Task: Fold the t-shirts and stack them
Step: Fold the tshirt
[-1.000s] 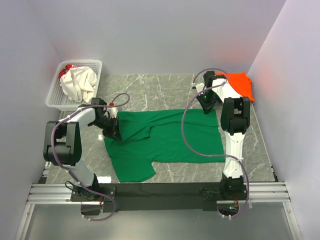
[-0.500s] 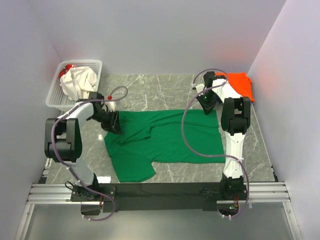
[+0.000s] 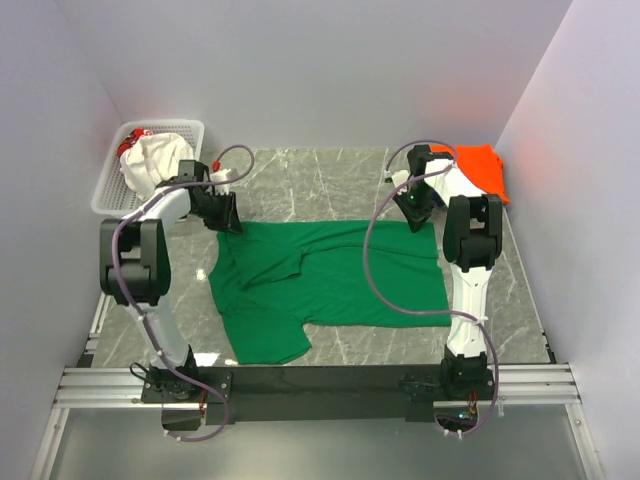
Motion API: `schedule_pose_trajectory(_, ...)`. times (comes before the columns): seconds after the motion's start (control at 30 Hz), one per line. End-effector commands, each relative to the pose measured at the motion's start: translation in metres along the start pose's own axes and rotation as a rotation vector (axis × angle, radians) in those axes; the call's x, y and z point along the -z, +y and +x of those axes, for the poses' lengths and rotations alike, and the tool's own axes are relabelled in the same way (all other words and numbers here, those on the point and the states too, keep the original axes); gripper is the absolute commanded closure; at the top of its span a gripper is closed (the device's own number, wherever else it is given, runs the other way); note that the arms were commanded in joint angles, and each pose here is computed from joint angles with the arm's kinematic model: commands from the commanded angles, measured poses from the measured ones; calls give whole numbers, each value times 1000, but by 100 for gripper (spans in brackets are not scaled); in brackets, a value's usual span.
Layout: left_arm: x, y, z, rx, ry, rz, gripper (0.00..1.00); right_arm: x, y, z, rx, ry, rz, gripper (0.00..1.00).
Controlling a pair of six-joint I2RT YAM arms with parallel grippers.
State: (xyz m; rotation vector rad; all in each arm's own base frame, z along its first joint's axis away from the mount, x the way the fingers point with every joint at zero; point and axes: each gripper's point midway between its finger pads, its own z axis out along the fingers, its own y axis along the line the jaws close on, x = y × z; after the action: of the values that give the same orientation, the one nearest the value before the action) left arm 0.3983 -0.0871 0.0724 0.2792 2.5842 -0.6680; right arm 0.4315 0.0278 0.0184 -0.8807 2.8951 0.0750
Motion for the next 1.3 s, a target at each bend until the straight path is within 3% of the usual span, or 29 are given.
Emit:
schedule_pose_trajectory(0.0, -12, 20, -21, 9, -44, -69, 70, 3, 3, 8, 16, 30, -1, 79)
schedule_pose_trajectory(0.3, -40, 78, -41, 39, -44, -184, 76, -14, -18, -15, -15, 13, 57, 80)
schedule_pose_trajectory(0.43, -39, 102, -79, 26, -87, -220, 80, -13, -26, -36, -42, -33, 72, 80)
schedule_pose_trajectory(0.5, -33, 104, -102, 6, -125, -214, 77, -5, -28, -49, -62, -78, 83, 80)
schedule_pose_trajectory(0.67, 2, 41, -130, -136, -195, -27, 58, 42, -20, -71, -67, -221, 87, 72)
schedule_pose_trajectory(0.83, 32, -42, -113, -303, -224, 53, 56, 78, 1, -64, -56, -282, 39, 67)
schedule_pose_trajectory(1.1, -8, -143, -35, -495, -114, 120, 58, 75, 37, -37, -69, -211, -116, 71)
schedule_pose_trajectory(1.27, -41, -155, -14, -551, -46, 34, 59, 49, 45, -25, -119, -161, -164, 74)
